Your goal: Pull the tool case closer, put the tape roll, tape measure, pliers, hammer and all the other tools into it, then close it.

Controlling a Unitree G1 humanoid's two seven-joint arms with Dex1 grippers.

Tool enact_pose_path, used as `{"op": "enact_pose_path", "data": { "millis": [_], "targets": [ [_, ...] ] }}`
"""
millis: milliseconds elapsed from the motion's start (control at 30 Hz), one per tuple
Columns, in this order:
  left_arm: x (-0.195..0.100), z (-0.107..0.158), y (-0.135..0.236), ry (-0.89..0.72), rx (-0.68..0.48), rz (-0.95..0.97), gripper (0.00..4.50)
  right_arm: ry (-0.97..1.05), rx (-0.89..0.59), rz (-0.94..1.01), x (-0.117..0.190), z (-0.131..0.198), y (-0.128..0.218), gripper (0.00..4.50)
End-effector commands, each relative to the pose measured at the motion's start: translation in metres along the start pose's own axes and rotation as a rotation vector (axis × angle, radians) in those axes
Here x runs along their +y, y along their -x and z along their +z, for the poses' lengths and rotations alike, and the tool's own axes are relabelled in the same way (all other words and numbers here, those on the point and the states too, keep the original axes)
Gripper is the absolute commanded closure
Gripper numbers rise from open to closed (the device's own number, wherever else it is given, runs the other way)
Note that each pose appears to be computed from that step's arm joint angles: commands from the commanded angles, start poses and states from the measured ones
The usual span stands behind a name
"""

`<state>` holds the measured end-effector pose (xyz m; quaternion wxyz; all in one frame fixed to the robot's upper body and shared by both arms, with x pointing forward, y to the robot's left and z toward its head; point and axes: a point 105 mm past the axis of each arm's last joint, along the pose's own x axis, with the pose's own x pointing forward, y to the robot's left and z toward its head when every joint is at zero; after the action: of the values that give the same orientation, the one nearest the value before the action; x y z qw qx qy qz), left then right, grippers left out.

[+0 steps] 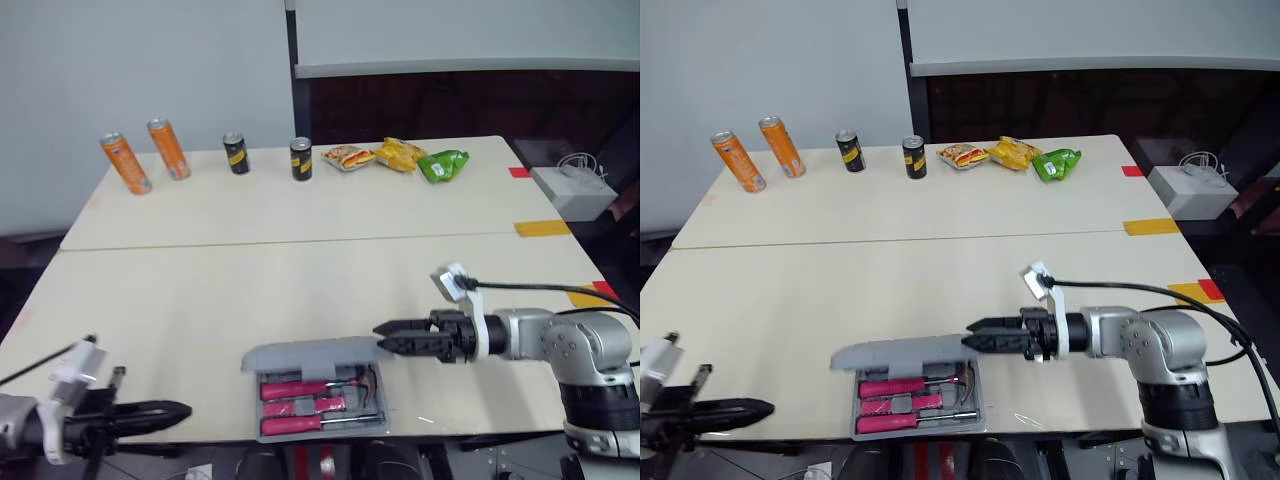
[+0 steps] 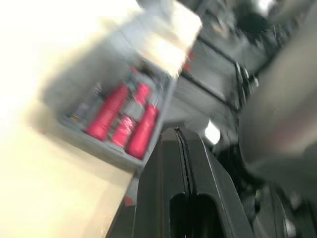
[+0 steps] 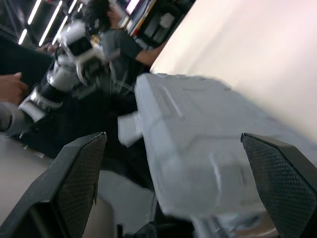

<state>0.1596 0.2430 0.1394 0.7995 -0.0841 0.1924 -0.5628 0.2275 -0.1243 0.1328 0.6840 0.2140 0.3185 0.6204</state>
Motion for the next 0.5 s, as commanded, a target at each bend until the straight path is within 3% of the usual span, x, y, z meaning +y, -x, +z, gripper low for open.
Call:
{"op": "enact_pose_path", "data": {
  "millis": [33, 133, 233, 367, 500],
  "targets": [
    [0.009, 0.016, 0.005, 0.036, -0.119, 0.070, 4.48, 0.103, 0.051, -0.002, 0.021, -0.015, 0.002, 0.00],
    [0.020, 0.027, -0.010, -0.004, -0.211, 0.120, 4.48, 0.311, 0.015, -0.070, 0.022, -0.017, -0.002, 0.00],
    [0.028, 0.036, -0.035, -0.075, -0.285, 0.160, 4.48, 0.551, -0.169, -0.148, 0.024, 0.004, -0.004, 0.00],
    [0.034, 0.035, -0.066, -0.131, -0.298, 0.182, 4.48, 0.693, -0.211, -0.255, 0.011, 0.011, -0.003, 0.00],
    [0.030, 0.026, -0.085, -0.135, -0.249, 0.120, 3.34, 0.796, -0.172, -0.295, -0.003, 0.005, 0.008, 0.00]
  ]
}}
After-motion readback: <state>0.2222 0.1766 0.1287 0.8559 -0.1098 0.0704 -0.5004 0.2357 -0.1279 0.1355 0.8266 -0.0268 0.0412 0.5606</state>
